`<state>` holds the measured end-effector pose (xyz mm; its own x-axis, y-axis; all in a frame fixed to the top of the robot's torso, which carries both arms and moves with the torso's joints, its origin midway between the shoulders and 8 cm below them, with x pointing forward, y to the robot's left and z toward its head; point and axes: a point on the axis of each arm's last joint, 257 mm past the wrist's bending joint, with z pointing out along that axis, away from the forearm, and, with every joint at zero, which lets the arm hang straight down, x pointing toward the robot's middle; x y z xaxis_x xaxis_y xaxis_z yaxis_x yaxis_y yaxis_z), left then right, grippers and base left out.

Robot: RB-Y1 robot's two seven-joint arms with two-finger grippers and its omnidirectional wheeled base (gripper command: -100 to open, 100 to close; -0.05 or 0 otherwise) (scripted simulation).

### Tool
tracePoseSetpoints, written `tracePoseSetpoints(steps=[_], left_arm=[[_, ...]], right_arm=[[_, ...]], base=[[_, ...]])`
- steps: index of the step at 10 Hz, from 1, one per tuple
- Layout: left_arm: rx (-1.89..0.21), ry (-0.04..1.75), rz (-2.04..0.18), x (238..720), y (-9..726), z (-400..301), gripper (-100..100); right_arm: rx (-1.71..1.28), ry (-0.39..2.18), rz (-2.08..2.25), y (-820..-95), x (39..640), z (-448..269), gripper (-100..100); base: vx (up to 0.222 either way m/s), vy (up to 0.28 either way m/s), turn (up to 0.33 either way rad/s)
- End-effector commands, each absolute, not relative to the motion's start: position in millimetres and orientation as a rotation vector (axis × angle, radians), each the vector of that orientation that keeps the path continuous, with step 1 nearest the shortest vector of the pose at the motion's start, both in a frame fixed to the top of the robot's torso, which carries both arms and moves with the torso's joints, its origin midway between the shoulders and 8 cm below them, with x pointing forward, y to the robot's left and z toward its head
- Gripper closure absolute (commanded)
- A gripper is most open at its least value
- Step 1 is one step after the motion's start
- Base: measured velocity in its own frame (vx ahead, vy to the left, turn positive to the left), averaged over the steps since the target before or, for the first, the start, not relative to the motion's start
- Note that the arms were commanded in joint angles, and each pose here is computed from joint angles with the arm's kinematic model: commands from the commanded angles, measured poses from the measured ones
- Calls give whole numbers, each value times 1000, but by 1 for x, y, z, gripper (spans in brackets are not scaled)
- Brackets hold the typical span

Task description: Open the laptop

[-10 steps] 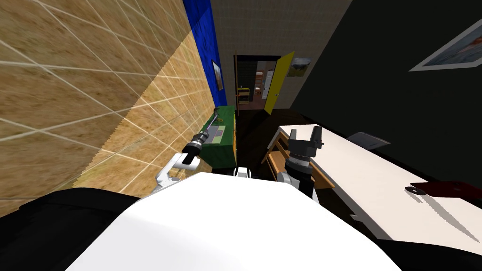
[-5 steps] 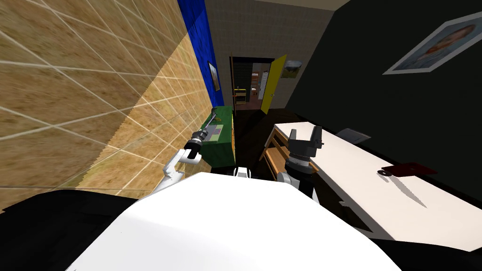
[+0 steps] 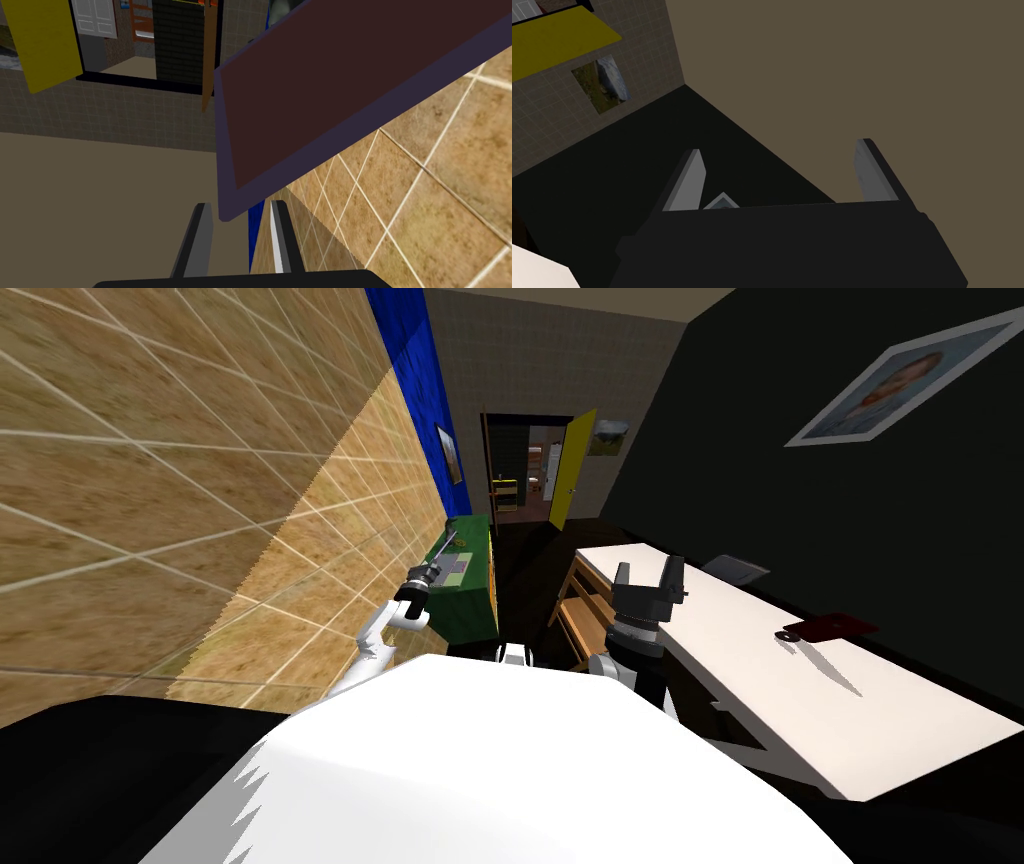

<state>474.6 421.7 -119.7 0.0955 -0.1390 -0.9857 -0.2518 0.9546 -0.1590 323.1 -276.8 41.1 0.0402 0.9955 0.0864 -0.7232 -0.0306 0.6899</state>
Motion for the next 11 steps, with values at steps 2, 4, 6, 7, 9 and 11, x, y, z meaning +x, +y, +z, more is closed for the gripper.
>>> tracePoseSetpoints(steps=[2,4,6,7,9,11], left_arm=[[-321,1482,161,488,446,-129,100],[-309,1444,173,499,450,-115,100],[-308,1468,214,503,461,-128,100],[-315,1483,222,502,465,-137,100],[-305,1439,221,516,466,-118,100],[-299,1469,267,517,476,-133,100]], right_arm=[[672,520,1481,-277,323,41,0],[672,520,1481,-277,323,41,0],[672,520,1481,-277,323,41,0],[672,520,1481,-277,323,41,0],[672,520,1481,-277,323,41,0],[672,520,1481,-277,323,41,0]], base=[[-86,-15,-64],[-51,-18,-70],[-83,-7,-76],[-1,0,-22],[-36,-16,-86],[-93,-16,-58]])
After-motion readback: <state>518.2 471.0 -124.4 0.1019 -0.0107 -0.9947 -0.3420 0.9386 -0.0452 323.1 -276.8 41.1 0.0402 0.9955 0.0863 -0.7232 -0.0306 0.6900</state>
